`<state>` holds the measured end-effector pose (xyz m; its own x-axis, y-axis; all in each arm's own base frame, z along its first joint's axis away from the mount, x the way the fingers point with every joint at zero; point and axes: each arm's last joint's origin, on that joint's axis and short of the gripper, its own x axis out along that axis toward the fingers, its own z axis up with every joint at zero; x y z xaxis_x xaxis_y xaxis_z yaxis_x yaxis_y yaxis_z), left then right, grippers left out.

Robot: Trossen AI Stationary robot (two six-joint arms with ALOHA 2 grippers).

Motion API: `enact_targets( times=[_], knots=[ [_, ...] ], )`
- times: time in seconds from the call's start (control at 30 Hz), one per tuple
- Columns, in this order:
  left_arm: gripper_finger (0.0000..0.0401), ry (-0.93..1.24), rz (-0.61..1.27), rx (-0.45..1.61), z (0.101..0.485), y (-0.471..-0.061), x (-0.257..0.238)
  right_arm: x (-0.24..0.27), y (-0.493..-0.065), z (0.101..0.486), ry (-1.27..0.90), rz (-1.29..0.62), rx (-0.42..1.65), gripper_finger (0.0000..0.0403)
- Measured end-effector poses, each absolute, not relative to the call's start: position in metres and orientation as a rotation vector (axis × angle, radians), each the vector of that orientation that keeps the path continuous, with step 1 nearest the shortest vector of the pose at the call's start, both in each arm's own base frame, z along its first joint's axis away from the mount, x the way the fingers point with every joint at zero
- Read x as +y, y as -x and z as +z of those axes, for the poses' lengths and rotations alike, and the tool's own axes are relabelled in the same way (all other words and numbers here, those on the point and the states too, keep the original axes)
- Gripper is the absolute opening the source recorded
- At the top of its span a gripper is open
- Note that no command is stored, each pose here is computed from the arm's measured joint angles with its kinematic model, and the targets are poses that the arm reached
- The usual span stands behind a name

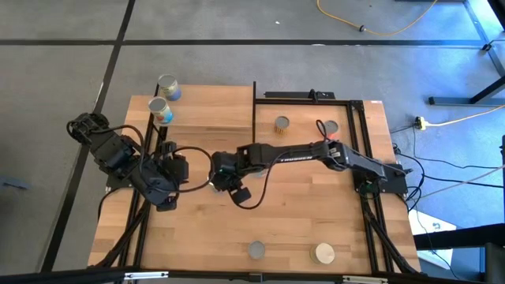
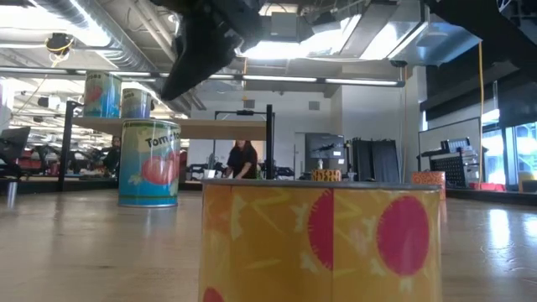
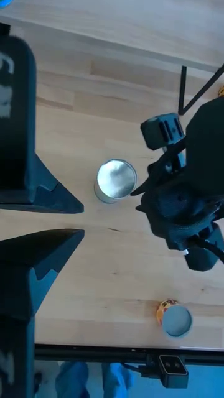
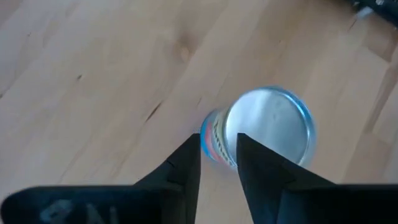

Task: Pick and place cans onto a shelf
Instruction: Put the blue canned tomatoes on the shelf

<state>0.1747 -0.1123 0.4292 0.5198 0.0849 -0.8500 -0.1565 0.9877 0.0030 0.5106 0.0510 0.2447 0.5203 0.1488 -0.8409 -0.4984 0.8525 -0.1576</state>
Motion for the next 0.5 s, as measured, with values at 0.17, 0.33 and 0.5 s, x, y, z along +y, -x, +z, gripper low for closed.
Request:
enact_targets(
  times=[0.17, 0.33, 0.5],
  knots=[
    [0.0045, 0.078, 0.146, 1.014, 0.429, -0.175, -0.112, 0.051, -0.515, 0.234, 0.409, 0.405, 0.961, 0.0104],
    [0.0045, 0.079, 0.146, 1.014, 0.429, -0.175, -0.112, 0.051, -0.518, 0.223, 0.408, 0.407, 0.976, 0.0104],
    [0.0045, 0.079, 0.146, 1.014, 0.429, -0.175, -0.112, 0.052, -0.521, 0.216, 0.409, 0.407, 0.982, 0.0103]
  ],
)
